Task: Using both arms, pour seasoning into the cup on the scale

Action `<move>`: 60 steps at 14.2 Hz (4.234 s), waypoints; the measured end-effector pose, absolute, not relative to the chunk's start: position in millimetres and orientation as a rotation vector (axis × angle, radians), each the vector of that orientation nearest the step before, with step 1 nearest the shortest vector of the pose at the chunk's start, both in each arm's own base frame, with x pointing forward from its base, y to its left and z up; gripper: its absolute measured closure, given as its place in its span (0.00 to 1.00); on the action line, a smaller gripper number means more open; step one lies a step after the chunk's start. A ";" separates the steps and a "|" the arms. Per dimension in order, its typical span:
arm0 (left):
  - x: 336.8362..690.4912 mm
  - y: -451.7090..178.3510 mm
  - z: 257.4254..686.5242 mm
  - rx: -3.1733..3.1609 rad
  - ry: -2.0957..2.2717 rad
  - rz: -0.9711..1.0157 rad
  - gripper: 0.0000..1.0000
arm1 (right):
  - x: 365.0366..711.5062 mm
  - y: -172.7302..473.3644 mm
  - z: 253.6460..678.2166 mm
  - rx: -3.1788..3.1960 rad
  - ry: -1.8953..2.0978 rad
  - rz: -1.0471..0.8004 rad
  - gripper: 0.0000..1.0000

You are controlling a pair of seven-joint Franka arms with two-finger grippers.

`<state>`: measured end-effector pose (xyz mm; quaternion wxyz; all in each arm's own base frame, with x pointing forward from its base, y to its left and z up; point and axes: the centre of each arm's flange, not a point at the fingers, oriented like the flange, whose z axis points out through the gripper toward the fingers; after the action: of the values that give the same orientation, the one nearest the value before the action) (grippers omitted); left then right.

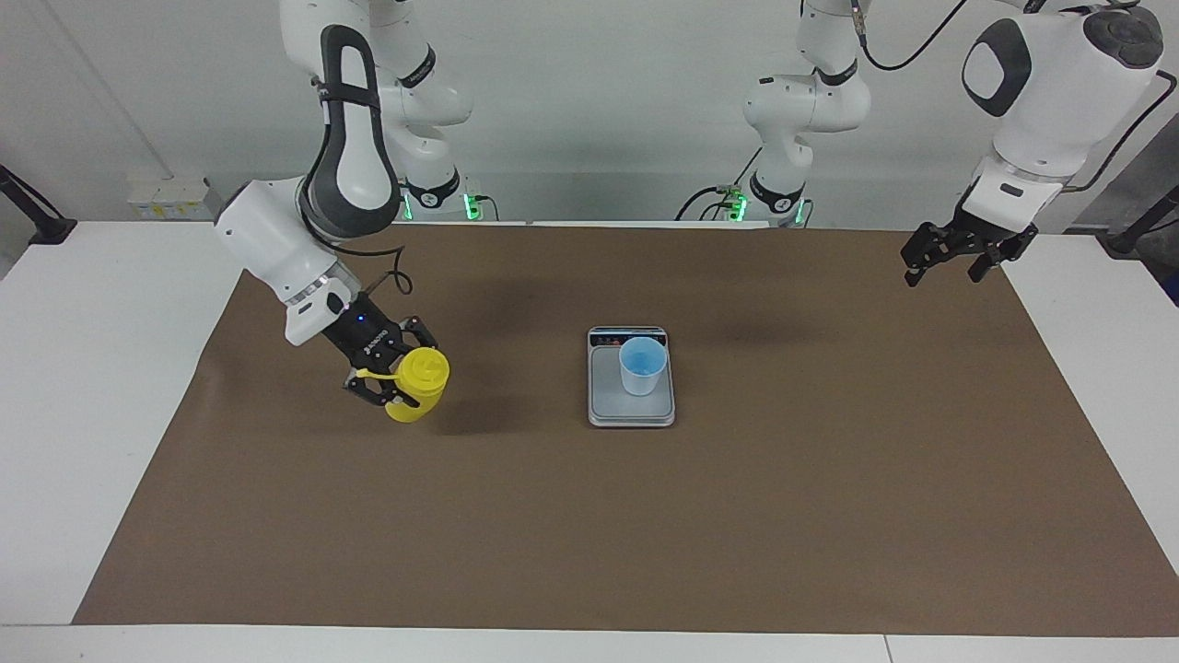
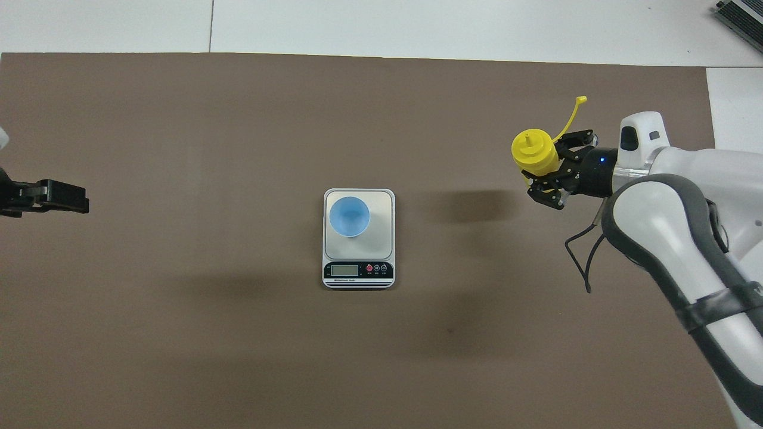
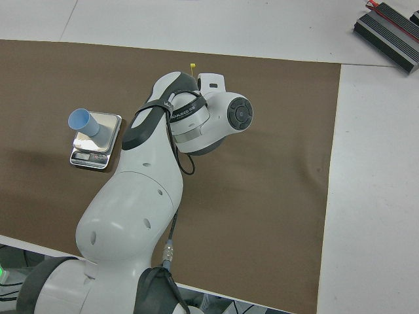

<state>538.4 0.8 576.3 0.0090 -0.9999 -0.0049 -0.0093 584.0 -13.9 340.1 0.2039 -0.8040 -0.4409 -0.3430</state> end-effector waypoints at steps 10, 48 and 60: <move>538.4 0.8 576.3 -3.123 -0.015 -0.029 0.00 | 576.2 -60.5 304.9 -2.167 -1.191 -1.021 0.52; 538.4 0.6 576.3 -3.123 -0.016 -0.029 0.00 | 554.9 -15.8 564.6 -2.985 -0.621 -0.296 0.00; 538.4 0.4 576.3 -3.123 -0.015 -0.029 0.00 | 557.5 30.3 640.7 -3.160 0.247 -0.062 0.00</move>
<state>538.4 0.4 576.3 0.0090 -0.9999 -0.0048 -0.0093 557.5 30.3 640.7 -0.0144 -0.9967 0.0779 -0.0195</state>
